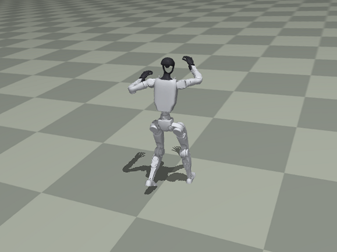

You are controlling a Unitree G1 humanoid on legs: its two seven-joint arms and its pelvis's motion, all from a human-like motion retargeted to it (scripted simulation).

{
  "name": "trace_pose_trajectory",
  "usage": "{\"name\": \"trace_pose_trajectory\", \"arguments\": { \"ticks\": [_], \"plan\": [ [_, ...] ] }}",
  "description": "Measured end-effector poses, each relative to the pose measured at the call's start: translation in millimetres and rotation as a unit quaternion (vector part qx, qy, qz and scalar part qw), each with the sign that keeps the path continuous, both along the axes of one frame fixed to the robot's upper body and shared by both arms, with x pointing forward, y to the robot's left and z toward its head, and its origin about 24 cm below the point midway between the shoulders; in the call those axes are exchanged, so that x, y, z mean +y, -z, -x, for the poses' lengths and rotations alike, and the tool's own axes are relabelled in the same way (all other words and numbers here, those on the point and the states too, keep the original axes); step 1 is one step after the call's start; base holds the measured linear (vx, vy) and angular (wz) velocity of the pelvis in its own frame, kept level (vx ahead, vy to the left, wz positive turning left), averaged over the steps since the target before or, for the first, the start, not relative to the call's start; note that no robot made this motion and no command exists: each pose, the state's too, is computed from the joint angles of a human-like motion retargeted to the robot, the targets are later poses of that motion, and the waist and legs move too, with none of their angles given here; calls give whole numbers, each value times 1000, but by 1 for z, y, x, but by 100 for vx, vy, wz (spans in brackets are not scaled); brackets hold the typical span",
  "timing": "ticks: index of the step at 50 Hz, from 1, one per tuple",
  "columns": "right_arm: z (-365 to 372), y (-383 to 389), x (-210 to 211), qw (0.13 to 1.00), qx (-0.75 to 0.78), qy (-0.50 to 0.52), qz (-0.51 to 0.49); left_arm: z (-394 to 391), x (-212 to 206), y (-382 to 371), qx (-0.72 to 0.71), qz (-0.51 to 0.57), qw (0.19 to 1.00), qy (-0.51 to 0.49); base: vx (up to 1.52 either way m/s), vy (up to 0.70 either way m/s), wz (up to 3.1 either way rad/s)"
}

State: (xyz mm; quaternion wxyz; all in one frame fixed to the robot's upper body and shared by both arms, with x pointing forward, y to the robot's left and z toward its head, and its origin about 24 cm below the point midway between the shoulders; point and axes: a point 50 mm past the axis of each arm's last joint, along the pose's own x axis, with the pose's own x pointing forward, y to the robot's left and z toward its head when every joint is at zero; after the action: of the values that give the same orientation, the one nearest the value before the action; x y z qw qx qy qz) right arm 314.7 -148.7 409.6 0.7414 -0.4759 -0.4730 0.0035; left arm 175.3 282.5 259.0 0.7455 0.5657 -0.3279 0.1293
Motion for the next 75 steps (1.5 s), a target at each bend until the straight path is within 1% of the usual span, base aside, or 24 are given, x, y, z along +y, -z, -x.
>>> {"name": "trace_pose_trajectory", "arguments": {
  "ticks": [2, 5, 8, 10, 12, 14, 17, 20, 27, 33, 38, 47, 67, 75],
  "plan": [
    [28, -7, -5, 998, -31, 9, 62, 0, 14, -16, -1, -37, 998, -49, 56, -9, 8],
    [57, 0, -23, 992, -53, 37, 113, 4, 30, -20, 10, -32, 996, -81, 53, -6, 53],
    [70, 35, -56, 992, -24, 72, 99, 7, 36, -9, 25, -6, 997, -76, 45, 0, 52],
    [81, 69, -85, 993, 18, 99, 68, 12, 35, -8, 33, -18, 997, -74, 40, 4, 13],
    [107, 102, -117, 986, 68, 147, 44, 10, 28, -12, 40, -63, 995, -64, 38, 7, -13],
    [129, 121, -139, 971, 117, 200, 54, 9, 24, -16, 50, -115, 990, -68, 35, 9, -19],
    [148, 134, -156, 945, 172, 260, 94, 8, 26, -19, 68, -184, 976, -95, 32, 11, -20],
    [158, 139, -164, 928, 198, 291, 123, 9, 31, -17, 91, -219, 965, -114, 27, 12, -38],
    [159, 143, -167, 924, 201, 301, 123, 11, 42, -6, 133, -205, 961, -129, 20, 9, -72],
    [152, 139, -160, 931, 184, 287, 127, 12, 44, -8, 119, -176, 968, -134, 13, 5, -43],
    [149, 136, -154, 935, 174, 277, 135, 12, 40, -11, 101, -173, 971, -127, 10, 3, -8],
    [151, 135, -153, 942, 168, 264, 120, 16, 38, -16, 54, -161, 978, -121, 7, -1, -1],
    [157, 133, -157, 939, 172, 275, 119, 24, 45, -15, 65, -151, 975, -149, 0, 0, 0],
    [159, 131, -160, 936, 168, 285, 117, 21, 39, -13, 84, -156, 976, -128, 0, 0, 0]
  ]
}}
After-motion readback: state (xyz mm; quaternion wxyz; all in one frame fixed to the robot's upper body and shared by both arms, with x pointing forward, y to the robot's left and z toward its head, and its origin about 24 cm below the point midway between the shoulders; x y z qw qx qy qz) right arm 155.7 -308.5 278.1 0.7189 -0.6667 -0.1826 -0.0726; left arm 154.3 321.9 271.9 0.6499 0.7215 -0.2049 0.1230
